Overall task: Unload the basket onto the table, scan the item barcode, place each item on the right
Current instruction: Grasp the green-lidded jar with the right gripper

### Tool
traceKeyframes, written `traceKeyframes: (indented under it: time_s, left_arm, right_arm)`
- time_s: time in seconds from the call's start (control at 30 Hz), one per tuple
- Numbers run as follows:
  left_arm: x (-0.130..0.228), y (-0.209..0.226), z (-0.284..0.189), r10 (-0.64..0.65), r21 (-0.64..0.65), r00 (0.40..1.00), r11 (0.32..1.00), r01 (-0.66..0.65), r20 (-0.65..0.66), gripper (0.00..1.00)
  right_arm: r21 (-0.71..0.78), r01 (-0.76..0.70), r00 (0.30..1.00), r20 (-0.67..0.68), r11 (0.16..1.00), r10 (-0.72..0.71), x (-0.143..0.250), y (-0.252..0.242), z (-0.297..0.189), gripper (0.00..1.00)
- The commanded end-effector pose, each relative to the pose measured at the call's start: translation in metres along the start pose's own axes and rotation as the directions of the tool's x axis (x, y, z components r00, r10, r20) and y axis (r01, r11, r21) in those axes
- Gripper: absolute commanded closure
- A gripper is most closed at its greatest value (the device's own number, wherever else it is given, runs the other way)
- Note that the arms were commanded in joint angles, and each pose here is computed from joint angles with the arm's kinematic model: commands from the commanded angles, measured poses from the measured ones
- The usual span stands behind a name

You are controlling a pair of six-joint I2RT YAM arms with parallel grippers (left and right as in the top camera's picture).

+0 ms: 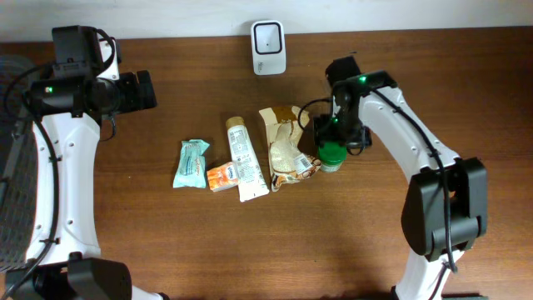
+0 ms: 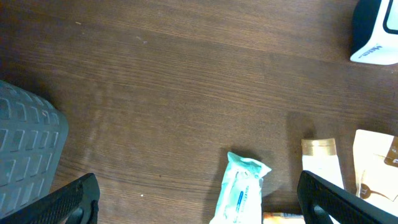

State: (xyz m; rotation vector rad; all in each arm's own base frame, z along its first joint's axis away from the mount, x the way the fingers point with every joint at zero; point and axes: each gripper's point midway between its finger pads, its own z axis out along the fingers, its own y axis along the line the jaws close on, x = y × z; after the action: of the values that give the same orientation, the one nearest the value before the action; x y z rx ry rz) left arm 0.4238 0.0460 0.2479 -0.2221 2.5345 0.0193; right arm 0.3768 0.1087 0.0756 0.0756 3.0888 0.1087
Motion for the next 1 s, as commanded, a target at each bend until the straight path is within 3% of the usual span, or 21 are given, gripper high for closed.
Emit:
traceKeyframes:
  time_s: [0.0,0.17,0.23,0.3,0.33,0.47,0.53,0.57,0.6,0.63,0.67,0.7,0.73,0.77,0.83,0.87,0.93,0.97]
  left_arm:
    - [-0.001,-0.001,-0.003,0.018,0.007,1.000,1.000,-0.018,0.007,0.01]
    - [-0.001,-0.001,-0.003,0.018,0.007,1.000,1.000,-0.018,0.007,0.01]
    - [-0.001,-0.001,-0.003,0.018,0.007,1.000,1.000,-0.018,0.007,0.01]
    - [-0.001,-0.001,-0.003,0.019,0.007,1.000,1.000,-0.019,0.007,0.01]
    - [-0.001,-0.001,-0.003,0.019,0.007,1.000,1.000,-0.019,0.007,0.01]
    - [-0.001,-0.001,-0.003,0.019,0.007,1.000,1.000,-0.019,0.007,0.01]
    - [-0.001,-0.001,-0.003,0.019,0.007,1.000,1.000,-0.019,0.007,0.01]
    - [-0.001,-0.001,-0.003,0.019,0.007,1.000,1.000,-0.019,0.007,0.01]
    - [-0.001,-0.001,-0.003,0.019,0.007,1.000,1.000,-0.019,0.007,0.01]
    - [-0.001,-0.001,-0.003,0.019,0.007,1.000,1.000,-0.019,0.007,0.01]
    - [-0.001,-0.001,-0.003,0.019,0.007,1.000,1.000,-0.019,0.007,0.01]
    - [-0.001,-0.001,-0.003,0.019,0.007,1.000,1.000,-0.019,0.007,0.01]
    - [-0.001,-0.001,-0.003,0.019,0.007,1.000,1.000,-0.019,0.007,0.01]
    - [-0.001,-0.001,-0.003,0.019,0.007,1.000,1.000,-0.019,0.007,0.01]
    - [-0.001,-0.001,-0.003,0.019,0.007,1.000,1.000,-0.019,0.007,0.01]
    - [-0.001,-0.001,-0.003,0.019,0.007,1.000,1.000,-0.019,0.007,0.01]
    - [-0.001,-0.001,-0.003,0.019,0.007,1.000,1.000,-0.019,0.007,0.01]
    - [-0.001,-0.001,-0.003,0.019,0.007,1.000,1.000,-0.019,0.007,0.01]
  right_arm:
    - [0.068,-0.070,0.997,-0.022,0.995,0.072,0.009,-0.012,0.015,0.19]
    - [0.072,-0.050,0.996,-0.070,0.996,0.055,0.021,-0.014,0.016,0.19]
    - [0.064,0.067,0.995,-0.083,0.996,-0.062,0.022,-0.014,0.016,0.21]
    - [0.044,0.299,0.952,-0.090,0.953,-0.294,0.020,-0.014,0.016,0.40]
    - [0.031,0.381,0.921,-0.095,0.924,-0.377,0.021,-0.013,0.016,0.44]
    - [0.021,0.690,0.723,-0.058,0.723,-0.689,0.009,-0.011,0.016,0.46]
    - [0.046,0.873,0.487,-0.026,0.486,-0.873,-0.004,-0.008,0.017,0.46]
    - [0.100,0.896,0.439,-0.049,0.433,-0.897,-0.013,-0.015,0.016,0.47]
    - [0.115,0.892,0.444,-0.053,0.436,-0.894,-0.016,-0.016,0.015,0.50]
    - [0.115,0.851,0.519,-0.040,0.512,-0.854,-0.016,-0.017,0.014,0.49]
    - [0.111,0.770,0.633,-0.013,0.628,-0.774,-0.018,-0.015,0.007,0.19]
    - [0.042,0.647,0.761,0.042,0.762,-0.648,-0.020,-0.004,-0.009,0.06]
    - [-0.033,0.501,0.863,0.085,0.865,-0.497,-0.023,0.009,-0.026,0.02]
    - [-0.122,0.399,0.916,0.104,0.909,-0.388,-0.023,0.024,-0.038,0.02]
    - [-0.193,0.248,0.969,0.054,0.949,-0.242,-0.014,0.031,-0.034,0.02]
    - [-0.158,0.036,0.999,-0.014,0.987,-0.039,-0.007,0.022,-0.023,0.02]
    - [0.039,-0.255,0.967,-0.012,0.966,0.255,0.002,-0.014,0.005,0.01]
    - [0.034,-0.279,0.960,-0.003,0.960,0.279,0.002,-0.015,0.017,0.00]
